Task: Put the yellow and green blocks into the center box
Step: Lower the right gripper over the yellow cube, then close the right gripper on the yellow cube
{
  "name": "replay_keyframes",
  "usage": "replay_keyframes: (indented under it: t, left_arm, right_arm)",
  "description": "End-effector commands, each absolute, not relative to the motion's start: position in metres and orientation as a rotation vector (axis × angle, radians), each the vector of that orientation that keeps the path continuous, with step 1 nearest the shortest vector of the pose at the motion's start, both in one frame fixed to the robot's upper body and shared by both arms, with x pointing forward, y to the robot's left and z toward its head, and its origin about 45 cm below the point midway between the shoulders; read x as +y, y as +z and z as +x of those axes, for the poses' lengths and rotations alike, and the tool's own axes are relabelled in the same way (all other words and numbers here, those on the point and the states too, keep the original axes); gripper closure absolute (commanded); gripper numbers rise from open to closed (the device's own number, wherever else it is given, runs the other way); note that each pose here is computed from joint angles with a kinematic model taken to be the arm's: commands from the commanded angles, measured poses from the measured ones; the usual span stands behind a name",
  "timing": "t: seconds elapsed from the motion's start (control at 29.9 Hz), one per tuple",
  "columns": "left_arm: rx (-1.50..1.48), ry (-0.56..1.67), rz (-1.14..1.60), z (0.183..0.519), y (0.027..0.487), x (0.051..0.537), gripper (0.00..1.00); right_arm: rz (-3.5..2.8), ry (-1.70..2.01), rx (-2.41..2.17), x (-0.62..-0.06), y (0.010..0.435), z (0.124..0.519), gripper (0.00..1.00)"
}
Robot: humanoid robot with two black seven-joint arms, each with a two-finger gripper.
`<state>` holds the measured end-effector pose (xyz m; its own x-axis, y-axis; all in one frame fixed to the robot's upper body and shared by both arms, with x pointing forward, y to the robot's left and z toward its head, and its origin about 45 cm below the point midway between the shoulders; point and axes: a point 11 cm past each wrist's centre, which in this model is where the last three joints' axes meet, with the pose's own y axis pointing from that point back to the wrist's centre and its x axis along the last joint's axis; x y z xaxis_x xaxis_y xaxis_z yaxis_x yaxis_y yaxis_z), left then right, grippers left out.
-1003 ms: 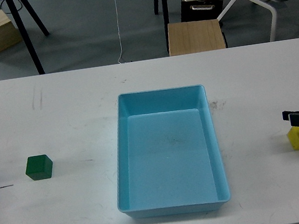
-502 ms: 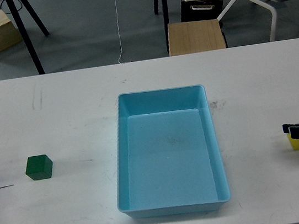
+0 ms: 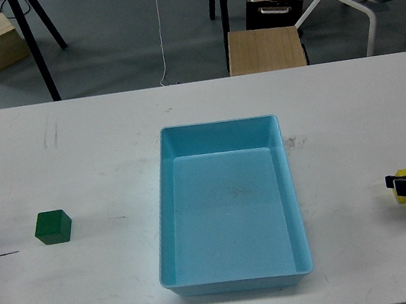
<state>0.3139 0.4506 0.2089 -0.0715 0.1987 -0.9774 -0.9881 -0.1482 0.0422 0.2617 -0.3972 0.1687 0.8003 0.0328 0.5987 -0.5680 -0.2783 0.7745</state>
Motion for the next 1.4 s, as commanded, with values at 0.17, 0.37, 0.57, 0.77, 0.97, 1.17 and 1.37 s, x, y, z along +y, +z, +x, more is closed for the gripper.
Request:
replay_keyframes:
  t: [0.17,0.37,0.57,0.77,0.97,1.17,1.37]
  left_arm:
    - [1.03,1.449,-1.126,0.313,0.207,0.45,0.0]
    - [1.031,1.448,-1.125,0.313,0.207,0.45,0.0]
    - [1.028,1.447,-1.126,0.314,0.208,0.45,0.0]
    - [1.028,1.447,-1.126,0.314,0.208,0.45,0.0]
    - [1.026,1.448,-1.125,0.314,0.208,0.451,0.0]
    - [1.03,1.451,-1.122,0.313,0.206,0.45,0.0]
    - [1.03,1.451,-1.122,0.313,0.206,0.45,0.0]
  right_arm:
    - [1.768,0.607,-0.424,-0.398,0.161,0.259,0.01]
    - [1.777,0.587,-0.434,-0.398,0.154,0.257,0.02]
    - [1.778,0.574,-0.426,-0.399,0.15,0.252,0.02]
    - [1.78,0.574,-0.43,-0.399,0.15,0.253,0.02]
    - [1.779,0.572,-0.43,-0.4,0.15,0.253,0.03]
    - [1.774,0.582,-0.447,-0.401,0.15,0.254,0.05]
    - [1.769,0.565,-0.455,-0.404,0.145,0.249,0.06]
